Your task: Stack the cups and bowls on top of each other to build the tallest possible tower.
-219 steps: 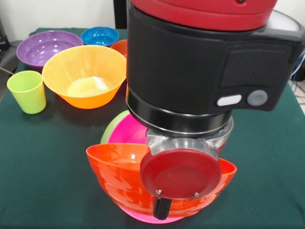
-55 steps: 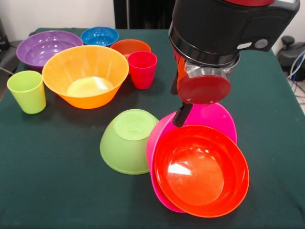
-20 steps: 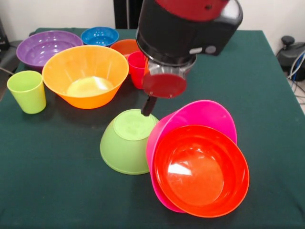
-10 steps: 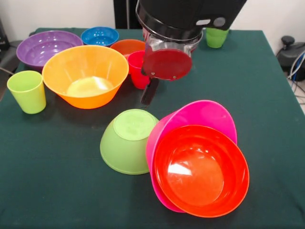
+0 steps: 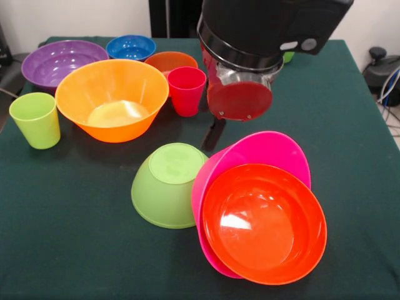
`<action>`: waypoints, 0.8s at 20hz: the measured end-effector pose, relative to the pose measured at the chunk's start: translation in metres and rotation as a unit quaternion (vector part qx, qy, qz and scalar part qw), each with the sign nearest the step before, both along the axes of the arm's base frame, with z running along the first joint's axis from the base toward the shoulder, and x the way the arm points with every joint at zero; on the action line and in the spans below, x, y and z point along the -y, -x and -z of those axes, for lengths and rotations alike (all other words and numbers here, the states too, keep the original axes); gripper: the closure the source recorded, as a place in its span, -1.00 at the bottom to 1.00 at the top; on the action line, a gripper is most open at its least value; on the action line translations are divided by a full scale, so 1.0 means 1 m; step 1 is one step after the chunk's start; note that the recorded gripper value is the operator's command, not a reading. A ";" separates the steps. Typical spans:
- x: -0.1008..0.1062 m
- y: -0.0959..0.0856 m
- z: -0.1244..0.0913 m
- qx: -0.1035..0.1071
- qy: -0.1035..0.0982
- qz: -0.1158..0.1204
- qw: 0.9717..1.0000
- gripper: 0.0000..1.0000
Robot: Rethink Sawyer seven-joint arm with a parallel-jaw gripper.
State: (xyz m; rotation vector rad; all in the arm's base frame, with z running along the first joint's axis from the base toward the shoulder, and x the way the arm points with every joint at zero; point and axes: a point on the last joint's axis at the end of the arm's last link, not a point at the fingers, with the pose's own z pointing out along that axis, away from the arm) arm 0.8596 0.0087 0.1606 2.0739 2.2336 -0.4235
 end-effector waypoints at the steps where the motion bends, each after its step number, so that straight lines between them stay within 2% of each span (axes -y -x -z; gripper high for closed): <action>1: -0.001 0.000 0.004 -0.002 -0.002 -0.001 1.000 -1.00; 8: -0.012 0.004 0.024 -0.012 -0.016 -0.004 1.000 -1.00; 16: -0.031 0.006 0.027 -0.012 -0.025 -0.013 1.000 -1.00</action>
